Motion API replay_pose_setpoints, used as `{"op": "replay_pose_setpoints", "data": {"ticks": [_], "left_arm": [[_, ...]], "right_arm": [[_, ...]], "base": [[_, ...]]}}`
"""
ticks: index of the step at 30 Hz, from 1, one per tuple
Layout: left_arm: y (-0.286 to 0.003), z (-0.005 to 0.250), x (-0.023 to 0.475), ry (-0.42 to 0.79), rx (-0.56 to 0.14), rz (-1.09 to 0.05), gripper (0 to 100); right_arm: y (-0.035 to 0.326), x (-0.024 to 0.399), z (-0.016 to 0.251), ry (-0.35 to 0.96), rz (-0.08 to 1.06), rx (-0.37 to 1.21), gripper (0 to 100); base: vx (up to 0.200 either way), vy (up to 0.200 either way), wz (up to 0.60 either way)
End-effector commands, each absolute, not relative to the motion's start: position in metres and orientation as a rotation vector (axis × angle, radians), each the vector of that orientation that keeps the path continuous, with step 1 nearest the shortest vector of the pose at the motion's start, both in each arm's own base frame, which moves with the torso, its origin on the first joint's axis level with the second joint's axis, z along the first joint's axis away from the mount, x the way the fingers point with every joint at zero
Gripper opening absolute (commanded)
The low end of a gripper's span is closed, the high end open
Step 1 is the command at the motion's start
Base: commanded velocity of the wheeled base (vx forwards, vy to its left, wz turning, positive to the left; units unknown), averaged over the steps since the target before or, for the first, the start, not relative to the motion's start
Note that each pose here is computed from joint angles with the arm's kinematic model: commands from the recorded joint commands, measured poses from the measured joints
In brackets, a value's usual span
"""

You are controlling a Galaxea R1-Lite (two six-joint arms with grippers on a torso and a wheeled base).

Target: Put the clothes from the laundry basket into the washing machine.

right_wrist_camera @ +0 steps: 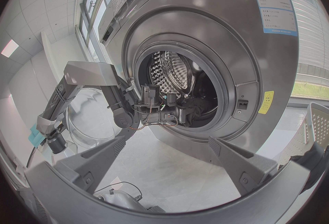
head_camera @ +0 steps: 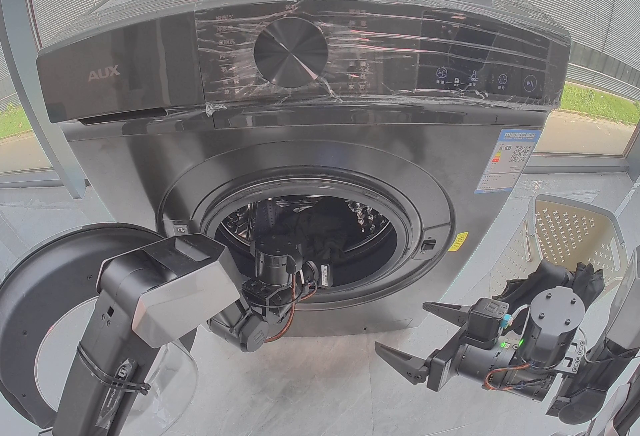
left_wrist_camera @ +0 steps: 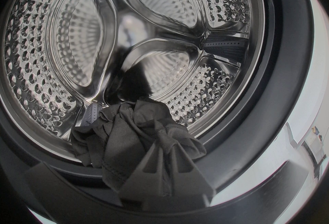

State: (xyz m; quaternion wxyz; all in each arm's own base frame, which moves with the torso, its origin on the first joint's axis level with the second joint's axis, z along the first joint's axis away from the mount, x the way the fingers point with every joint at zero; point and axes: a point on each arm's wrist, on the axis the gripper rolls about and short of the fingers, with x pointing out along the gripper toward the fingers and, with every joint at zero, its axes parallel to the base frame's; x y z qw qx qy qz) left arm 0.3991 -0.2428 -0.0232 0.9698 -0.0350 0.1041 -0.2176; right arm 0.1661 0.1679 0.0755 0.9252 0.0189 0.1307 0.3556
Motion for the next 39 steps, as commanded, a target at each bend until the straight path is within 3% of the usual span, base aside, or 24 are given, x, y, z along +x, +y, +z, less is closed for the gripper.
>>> {"op": "replay_pose_setpoints", "data": {"ticks": [1,11,24,25,29,39], "left_arm": [[-0.243,-0.031,0.402,0.214,-0.069,-0.435,0],[-0.231,0.013,0.455,-0.028,-0.157,-0.285,0],[-0.231,0.011,0.460,-0.046,-0.164,-0.270,0],[-0.232,0.010,0.459,-0.046,-0.164,-0.273,100],[-0.235,0.011,0.454,-0.056,-0.166,-0.284,100],[-0.251,0.016,0.391,0.097,-0.098,-0.390,100]], "right_arm": [[0.168,0.165,0.075,0.269,0.734,0.038,100],[0.168,0.165,0.076,0.268,0.734,0.039,100],[0.168,0.165,0.075,0.270,0.733,0.040,100],[0.168,0.165,0.075,0.269,0.734,0.038,100],[0.168,0.165,0.076,0.268,0.734,0.039,100],[0.167,0.165,0.076,0.266,0.728,0.039,100]], "base": [[0.000,0.000,0.00],[0.000,0.000,0.00],[0.000,0.000,0.00],[0.000,0.000,0.00],[0.000,0.000,0.00],[0.000,0.000,0.00]]}}
